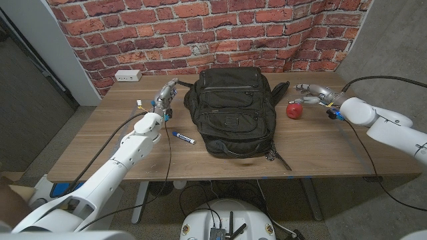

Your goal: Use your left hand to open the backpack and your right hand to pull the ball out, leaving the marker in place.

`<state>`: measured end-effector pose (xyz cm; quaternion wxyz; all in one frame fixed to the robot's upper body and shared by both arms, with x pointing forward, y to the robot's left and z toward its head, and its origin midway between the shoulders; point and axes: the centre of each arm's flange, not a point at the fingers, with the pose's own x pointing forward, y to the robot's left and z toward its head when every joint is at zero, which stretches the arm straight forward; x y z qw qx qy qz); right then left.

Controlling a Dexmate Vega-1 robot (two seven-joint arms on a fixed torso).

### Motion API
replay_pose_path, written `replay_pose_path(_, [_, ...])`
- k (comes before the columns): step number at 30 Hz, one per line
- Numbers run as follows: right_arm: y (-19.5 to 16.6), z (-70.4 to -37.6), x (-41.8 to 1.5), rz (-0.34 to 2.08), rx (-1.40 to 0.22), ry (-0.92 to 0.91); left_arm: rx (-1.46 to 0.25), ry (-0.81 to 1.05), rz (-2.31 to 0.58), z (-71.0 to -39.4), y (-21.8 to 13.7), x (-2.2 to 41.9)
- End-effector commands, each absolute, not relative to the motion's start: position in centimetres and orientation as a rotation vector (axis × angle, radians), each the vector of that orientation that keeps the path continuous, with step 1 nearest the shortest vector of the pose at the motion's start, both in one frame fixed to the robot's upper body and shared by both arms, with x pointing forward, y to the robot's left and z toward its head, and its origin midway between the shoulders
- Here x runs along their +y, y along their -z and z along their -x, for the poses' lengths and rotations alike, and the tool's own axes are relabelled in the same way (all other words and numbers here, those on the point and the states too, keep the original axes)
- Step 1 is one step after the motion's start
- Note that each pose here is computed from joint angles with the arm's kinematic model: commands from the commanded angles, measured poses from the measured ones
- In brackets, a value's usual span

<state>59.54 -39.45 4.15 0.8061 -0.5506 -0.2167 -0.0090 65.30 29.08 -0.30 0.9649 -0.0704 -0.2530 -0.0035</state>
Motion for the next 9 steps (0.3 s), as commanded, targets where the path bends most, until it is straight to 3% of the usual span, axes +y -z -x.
replay_pose_path(1, [-2.97, -60.62, -39.31, 1.055, -0.502, 0.088, -0.558, 0.015, 0.094, -65.78, 0.28, 30.26])
replay_pose_path(9, [-2.86, -60.95, -39.18, 0.989, -0.518, 0.103, -0.554, 0.030, 0.138, -66.57, 0.84, 30.34])
